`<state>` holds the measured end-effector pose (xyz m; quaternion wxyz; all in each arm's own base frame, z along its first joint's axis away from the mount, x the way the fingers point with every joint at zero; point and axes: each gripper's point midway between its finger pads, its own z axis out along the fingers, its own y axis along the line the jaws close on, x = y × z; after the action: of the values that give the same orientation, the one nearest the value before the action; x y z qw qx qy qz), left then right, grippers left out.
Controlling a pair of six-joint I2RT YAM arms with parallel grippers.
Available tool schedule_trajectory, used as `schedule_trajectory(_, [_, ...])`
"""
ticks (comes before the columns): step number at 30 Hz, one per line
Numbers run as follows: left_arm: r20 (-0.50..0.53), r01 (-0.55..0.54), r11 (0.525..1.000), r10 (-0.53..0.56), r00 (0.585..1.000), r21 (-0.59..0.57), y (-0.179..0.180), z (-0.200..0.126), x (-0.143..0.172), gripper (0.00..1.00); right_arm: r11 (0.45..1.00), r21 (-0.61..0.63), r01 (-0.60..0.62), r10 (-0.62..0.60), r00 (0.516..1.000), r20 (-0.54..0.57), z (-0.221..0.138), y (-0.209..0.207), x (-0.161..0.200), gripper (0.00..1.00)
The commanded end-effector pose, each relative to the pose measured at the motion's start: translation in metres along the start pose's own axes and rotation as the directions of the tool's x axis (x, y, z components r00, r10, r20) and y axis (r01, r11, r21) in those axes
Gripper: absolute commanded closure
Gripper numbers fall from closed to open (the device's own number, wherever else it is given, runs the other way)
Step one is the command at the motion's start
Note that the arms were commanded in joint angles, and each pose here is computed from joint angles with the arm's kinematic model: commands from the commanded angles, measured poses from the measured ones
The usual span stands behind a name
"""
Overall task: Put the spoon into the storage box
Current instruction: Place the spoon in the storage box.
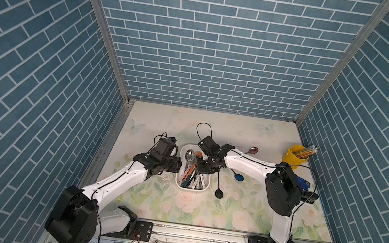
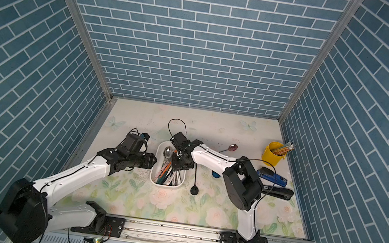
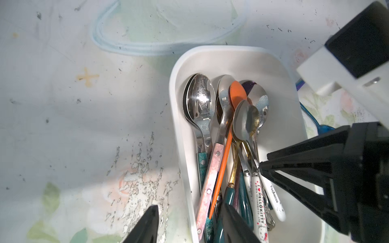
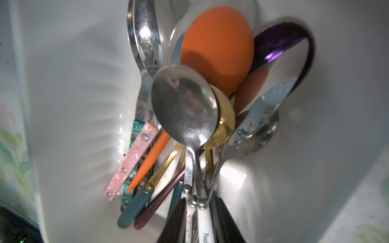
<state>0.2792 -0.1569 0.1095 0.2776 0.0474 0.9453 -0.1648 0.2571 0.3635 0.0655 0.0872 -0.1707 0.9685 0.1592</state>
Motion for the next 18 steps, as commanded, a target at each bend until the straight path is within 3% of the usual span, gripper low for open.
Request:
schedule_trajectory(1, [0.007,-0.044,0.998,0.044,0.999,-0.037,0.003,-0.005,-0.006,0.45,0.998,0.055,0.017,-0.019,0.999,0.048,-0.018,-0.001,-0.013,0.71])
schedule_trajectory(6, [0.019,-0.065,0.997,0.066,0.998,-0.031,0.000,-0.003,-0.014,0.44,0.996,0.092,0.013,-0.026,0.991,0.134,-0.050,-0.005,-0.031,0.68])
schedule_trajectory(11, [0.012,-0.099,0.994,0.099,0.995,-0.039,-0.003,0.000,-0.024,0.44,0.995,0.079,-0.064,0.047,0.977,0.209,-0.078,-0.026,-0.048,0.67])
schedule_trajectory(14, [0.019,-0.114,0.992,0.115,0.993,-0.047,-0.003,0.000,-0.028,0.43,0.985,0.096,-0.146,0.117,0.959,0.259,-0.090,-0.060,-0.058,0.66])
schedule_trajectory(18, [0.023,-0.117,0.992,0.119,0.993,-0.043,-0.004,0.002,-0.029,0.43,0.937,0.188,-0.294,0.236,0.931,0.278,-0.080,-0.144,-0.054,0.64])
